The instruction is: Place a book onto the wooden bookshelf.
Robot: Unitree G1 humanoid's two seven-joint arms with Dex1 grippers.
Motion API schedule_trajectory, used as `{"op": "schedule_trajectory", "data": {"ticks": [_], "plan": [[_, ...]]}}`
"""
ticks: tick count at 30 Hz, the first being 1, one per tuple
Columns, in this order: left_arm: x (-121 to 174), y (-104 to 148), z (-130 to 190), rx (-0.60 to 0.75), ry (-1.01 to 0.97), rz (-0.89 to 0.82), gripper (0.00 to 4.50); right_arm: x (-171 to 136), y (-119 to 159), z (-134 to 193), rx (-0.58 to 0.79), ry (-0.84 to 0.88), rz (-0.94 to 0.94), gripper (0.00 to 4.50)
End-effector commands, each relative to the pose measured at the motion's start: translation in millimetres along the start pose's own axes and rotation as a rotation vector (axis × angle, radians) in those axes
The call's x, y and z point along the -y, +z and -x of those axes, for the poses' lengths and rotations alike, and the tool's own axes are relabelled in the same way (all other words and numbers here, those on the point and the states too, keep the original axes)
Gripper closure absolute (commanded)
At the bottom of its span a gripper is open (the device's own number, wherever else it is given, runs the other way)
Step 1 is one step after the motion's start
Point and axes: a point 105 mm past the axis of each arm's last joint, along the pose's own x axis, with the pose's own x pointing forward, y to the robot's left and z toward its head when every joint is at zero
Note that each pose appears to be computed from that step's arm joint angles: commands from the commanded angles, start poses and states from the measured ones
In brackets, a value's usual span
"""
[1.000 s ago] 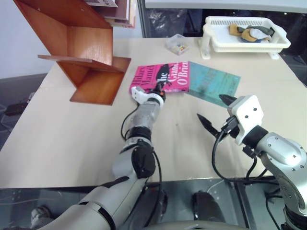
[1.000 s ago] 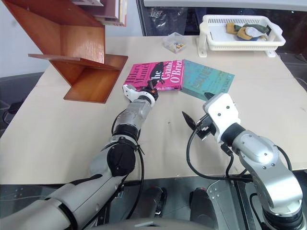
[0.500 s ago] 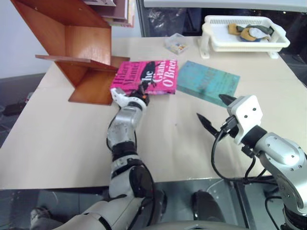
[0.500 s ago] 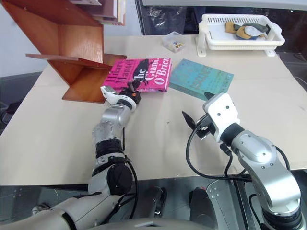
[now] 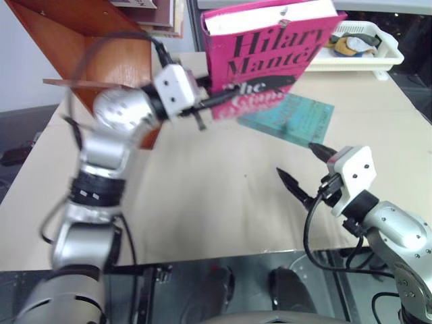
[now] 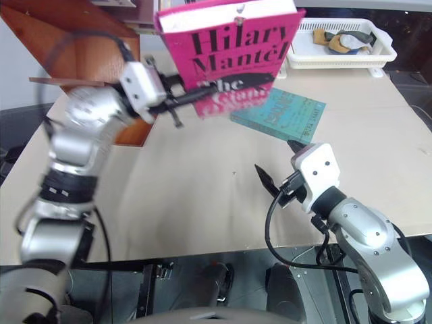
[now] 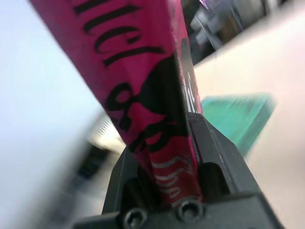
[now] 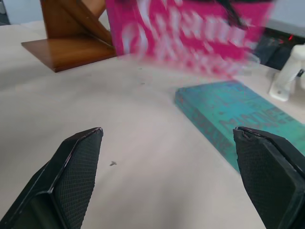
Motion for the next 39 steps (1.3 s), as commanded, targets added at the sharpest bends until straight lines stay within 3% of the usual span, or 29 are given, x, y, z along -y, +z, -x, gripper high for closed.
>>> {"op": "schedule_trajectory", "data": {"ticks": [1,4,8,14,21,25,29,32,35,39], "plan": [[-36.7,9.7,34.3,-0.133,-0.087,-0.318,3.81,-2.2,34.8,4.1,0.150,0.026,0.058,0.00],[-72.0,2.6,72.2,-0.377,-0.099,-0.457,3.81,-7.8,42.7,4.8,0.174,0.112,0.077,0.00],[-95.0,-3.0,100.7,-0.522,-0.062,-0.501,3.81,-9.9,52.7,0.8,0.224,0.176,0.108,0.00],[-105.6,-26.6,143.9,-0.766,-0.070,-0.510,3.81,-1.7,76.6,-11.9,0.322,0.239,0.110,0.00],[-114.3,-53.1,206.9,-1.120,-0.045,-0.521,3.81,1.2,78.3,-17.0,0.327,0.252,0.117,0.00],[-125.7,-41.0,220.6,-1.143,0.027,-0.529,3.81,2.0,77.5,-18.7,0.332,0.248,0.111,0.00],[-124.4,-18.7,201.7,-0.942,0.031,-0.529,3.81,4.4,75.3,-21.9,0.334,0.251,0.107,0.00],[-124.0,-4.4,199.3,-0.866,0.036,-0.527,3.81,6.1,75.0,-24.9,0.341,0.264,0.105,0.00],[-117.8,2.4,201.3,-0.846,-0.009,-0.512,3.81,7.2,74.1,-27.6,0.343,0.280,0.108,0.00],[-118.0,9.1,210.9,-0.916,-0.019,-0.493,3.81,8.3,73.9,-31.4,0.351,0.296,0.112,0.00]]}}
